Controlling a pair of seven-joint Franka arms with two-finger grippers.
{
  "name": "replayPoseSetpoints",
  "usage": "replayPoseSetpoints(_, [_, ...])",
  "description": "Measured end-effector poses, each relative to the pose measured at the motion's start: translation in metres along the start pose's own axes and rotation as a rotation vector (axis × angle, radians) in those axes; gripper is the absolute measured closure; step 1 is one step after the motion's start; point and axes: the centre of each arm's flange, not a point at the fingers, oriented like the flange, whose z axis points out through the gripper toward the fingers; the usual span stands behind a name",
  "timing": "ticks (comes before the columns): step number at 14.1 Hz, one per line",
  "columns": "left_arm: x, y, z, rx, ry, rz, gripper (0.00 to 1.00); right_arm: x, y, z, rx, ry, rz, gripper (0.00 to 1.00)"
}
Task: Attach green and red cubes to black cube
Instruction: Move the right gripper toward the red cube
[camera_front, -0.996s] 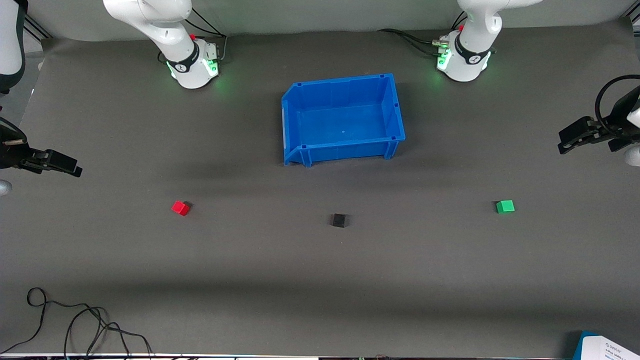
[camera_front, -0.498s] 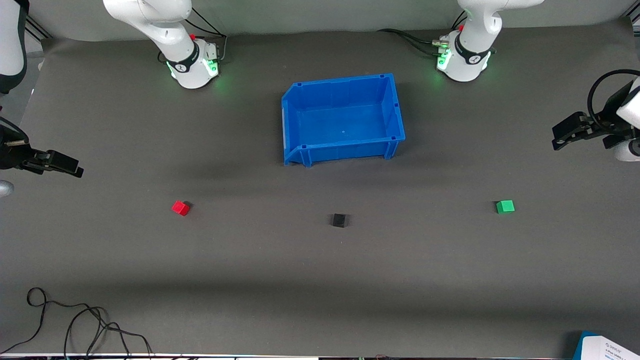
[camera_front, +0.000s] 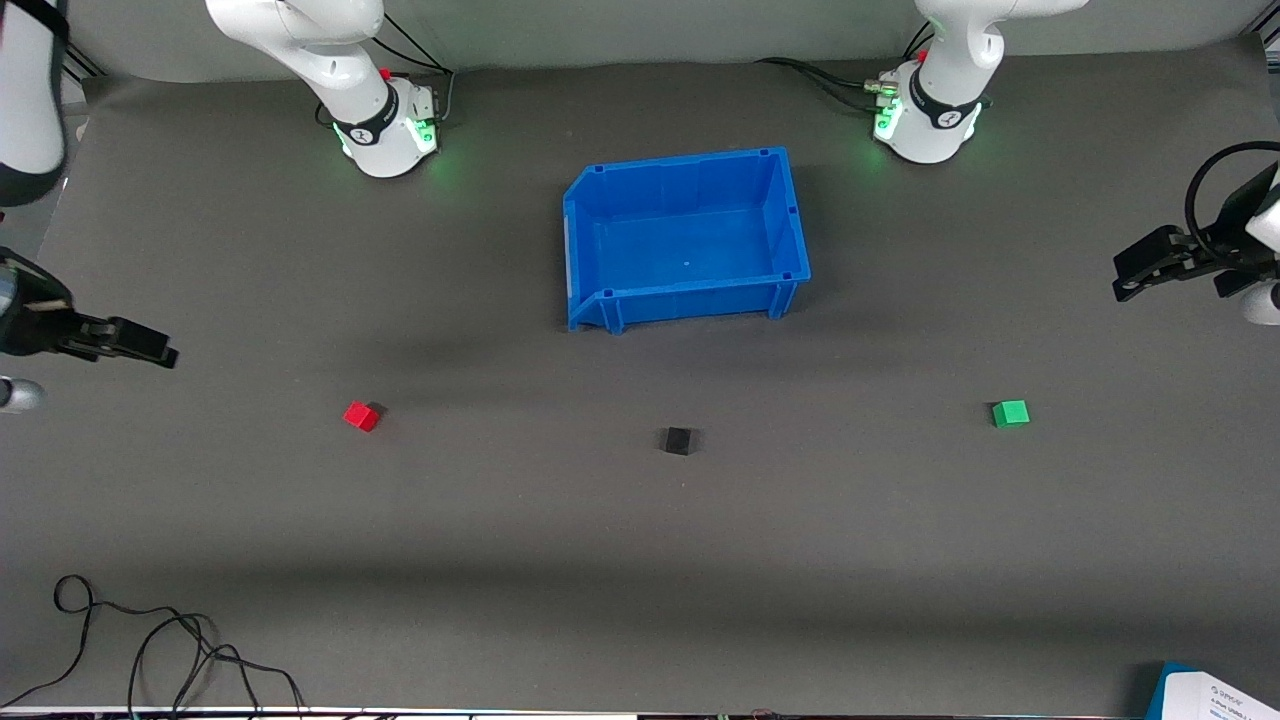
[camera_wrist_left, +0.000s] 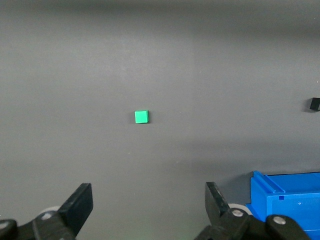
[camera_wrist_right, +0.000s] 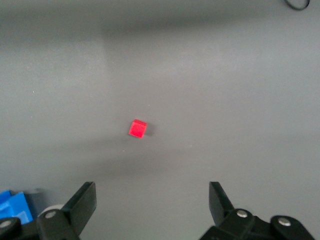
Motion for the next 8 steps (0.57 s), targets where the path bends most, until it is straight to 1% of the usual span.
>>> replayPoseSetpoints(2, [0.0,-0.001,0.001,0.0,-0.001,-0.001,0.0,0.005,-0.024,0.02,-0.009,-0.033,0.013,0.0])
replayPoseSetpoints(4, [0.0,-0.001,0.002,0.0,-0.004,-0.001,0.0,0.016,-0.028,0.044,-0.016,-0.061,0.021,0.0])
replayPoseSetpoints(5, [0.0,-0.001,0.003,0.001,-0.006,-0.002,0.0,0.025,-0.027,0.054,-0.017,-0.062,0.025,0.0])
replayPoseSetpoints(8, [0.001,-0.005,0.006,0.001,-0.012,-0.009,0.0,0.057,-0.031,0.07,-0.019,-0.039,0.026,0.0])
